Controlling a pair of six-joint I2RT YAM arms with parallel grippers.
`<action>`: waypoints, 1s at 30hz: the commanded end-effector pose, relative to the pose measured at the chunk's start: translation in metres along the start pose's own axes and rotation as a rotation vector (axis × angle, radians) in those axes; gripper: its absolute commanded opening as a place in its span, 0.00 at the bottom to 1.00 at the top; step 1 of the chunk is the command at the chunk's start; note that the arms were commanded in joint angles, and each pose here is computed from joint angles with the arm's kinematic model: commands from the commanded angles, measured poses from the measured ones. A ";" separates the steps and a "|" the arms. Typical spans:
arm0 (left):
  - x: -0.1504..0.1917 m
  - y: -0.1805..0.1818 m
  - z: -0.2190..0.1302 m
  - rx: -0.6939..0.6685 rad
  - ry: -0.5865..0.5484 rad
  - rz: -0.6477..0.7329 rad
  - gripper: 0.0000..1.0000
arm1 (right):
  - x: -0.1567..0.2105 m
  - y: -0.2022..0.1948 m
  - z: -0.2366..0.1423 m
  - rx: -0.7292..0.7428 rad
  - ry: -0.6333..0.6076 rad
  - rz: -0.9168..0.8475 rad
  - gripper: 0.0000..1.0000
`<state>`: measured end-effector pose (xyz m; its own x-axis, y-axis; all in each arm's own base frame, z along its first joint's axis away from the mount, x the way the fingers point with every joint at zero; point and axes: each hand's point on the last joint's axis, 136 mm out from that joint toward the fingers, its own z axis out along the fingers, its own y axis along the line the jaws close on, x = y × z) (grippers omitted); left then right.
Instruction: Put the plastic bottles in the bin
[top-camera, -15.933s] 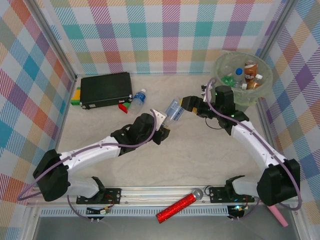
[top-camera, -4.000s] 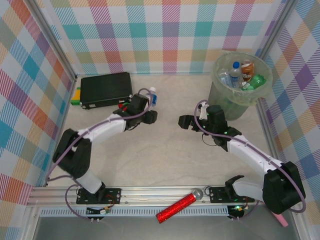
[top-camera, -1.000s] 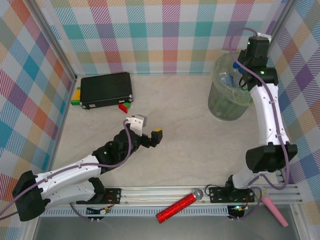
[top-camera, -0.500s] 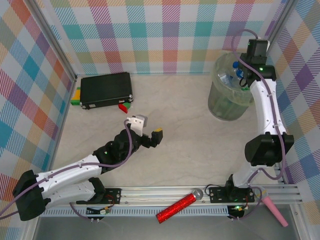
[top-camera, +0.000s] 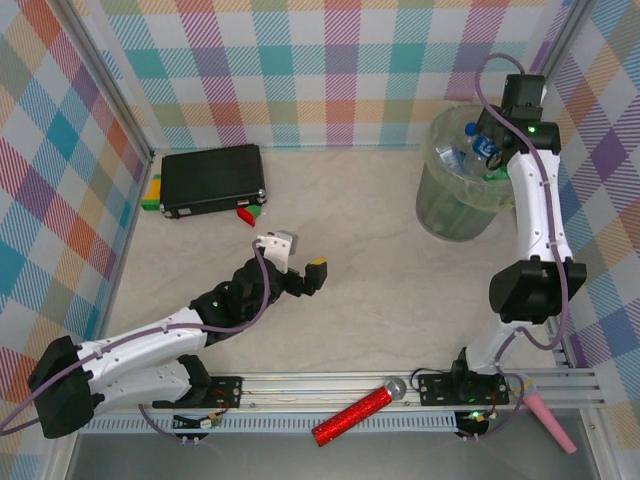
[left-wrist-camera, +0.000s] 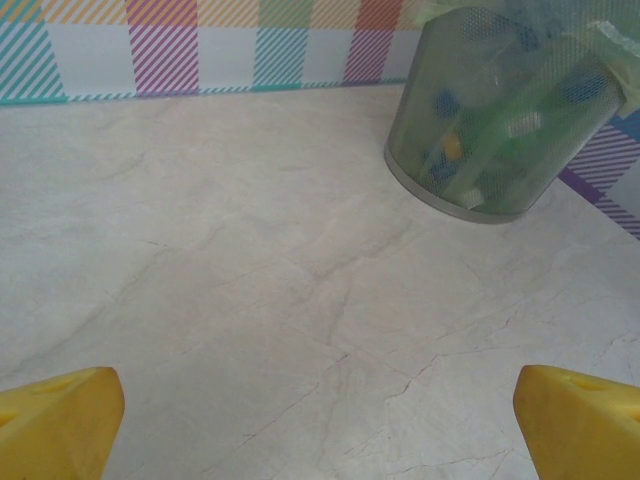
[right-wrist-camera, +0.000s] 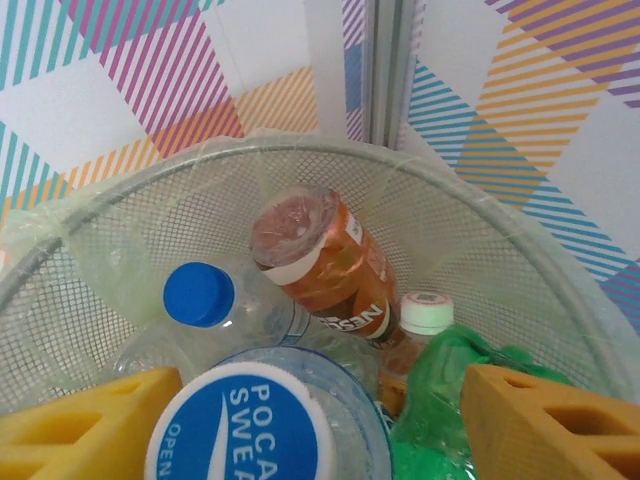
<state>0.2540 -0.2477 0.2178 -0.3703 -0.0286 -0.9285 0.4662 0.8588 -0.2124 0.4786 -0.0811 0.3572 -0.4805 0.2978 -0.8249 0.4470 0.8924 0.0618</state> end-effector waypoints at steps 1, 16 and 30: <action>-0.006 -0.006 -0.001 0.022 -0.019 -0.011 1.00 | -0.007 -0.017 -0.019 0.059 -0.002 -0.023 0.74; -0.007 -0.006 -0.002 0.025 -0.023 -0.014 1.00 | 0.003 0.023 -0.055 -0.106 -0.028 -0.056 0.46; -0.007 -0.006 -0.002 0.020 -0.020 -0.006 1.00 | -0.003 0.058 -0.001 -0.157 0.025 -0.093 0.47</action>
<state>0.2540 -0.2478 0.2180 -0.3698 -0.0288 -0.9287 0.4667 0.8585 -0.2125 0.4999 -0.0340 0.3534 -0.5391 0.2361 -0.8085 0.3095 0.9483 0.0706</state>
